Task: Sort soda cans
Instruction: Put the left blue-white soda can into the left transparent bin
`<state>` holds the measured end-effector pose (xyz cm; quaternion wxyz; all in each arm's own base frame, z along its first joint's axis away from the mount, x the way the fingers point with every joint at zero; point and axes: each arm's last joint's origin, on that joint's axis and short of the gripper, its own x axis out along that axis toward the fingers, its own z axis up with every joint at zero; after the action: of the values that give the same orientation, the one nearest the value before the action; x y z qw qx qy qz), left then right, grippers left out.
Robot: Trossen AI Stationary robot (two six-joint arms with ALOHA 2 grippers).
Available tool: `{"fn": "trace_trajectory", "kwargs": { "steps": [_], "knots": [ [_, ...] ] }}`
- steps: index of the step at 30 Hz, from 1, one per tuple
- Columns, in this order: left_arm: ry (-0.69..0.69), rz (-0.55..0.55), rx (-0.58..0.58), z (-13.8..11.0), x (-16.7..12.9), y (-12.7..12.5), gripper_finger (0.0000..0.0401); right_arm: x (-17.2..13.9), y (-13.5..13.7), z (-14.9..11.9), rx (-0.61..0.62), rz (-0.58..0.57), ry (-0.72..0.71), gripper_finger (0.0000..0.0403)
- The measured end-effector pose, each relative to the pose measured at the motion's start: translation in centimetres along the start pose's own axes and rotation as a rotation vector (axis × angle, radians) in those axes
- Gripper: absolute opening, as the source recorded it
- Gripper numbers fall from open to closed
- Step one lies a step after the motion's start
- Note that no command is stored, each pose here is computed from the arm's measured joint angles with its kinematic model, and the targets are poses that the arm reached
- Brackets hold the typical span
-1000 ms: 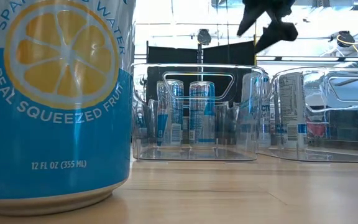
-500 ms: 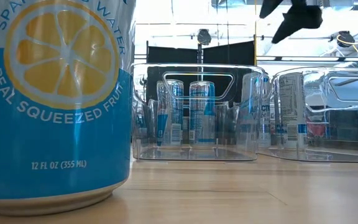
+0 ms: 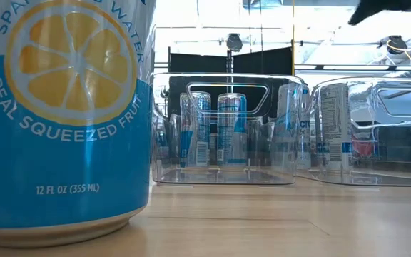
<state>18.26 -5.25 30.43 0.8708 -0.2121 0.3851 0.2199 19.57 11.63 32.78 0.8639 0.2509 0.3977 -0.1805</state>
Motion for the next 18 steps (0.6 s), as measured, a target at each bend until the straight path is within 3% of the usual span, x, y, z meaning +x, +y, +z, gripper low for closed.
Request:
{"fn": "trace_trajectory", "kwargs": {
  "steps": [3,7,13,18],
  "knots": [
    [0.009,-0.008,-0.026,0.0,0.0,0.0,0.0393,0.7,-0.1,-1.4,-0.004,-0.032,-0.026,0.0336],
    [0.06,-0.05,-0.057,-0.2,0.0,-0.2,0.0393,2.4,-0.3,-3.8,-0.035,-0.071,-0.2,0.0336],
    [0.088,-0.115,-0.016,-1.0,-0.5,-1.1,0.0393,5.8,-1.2,-7.2,-0.016,-0.011,-0.282,0.0336],
    [0.09,-0.222,0.048,-2.3,-1.5,-2.6,0.0393,7.4,-1.6,-8.2,-0.034,0.036,-0.325,0.0336]
  ]
}}
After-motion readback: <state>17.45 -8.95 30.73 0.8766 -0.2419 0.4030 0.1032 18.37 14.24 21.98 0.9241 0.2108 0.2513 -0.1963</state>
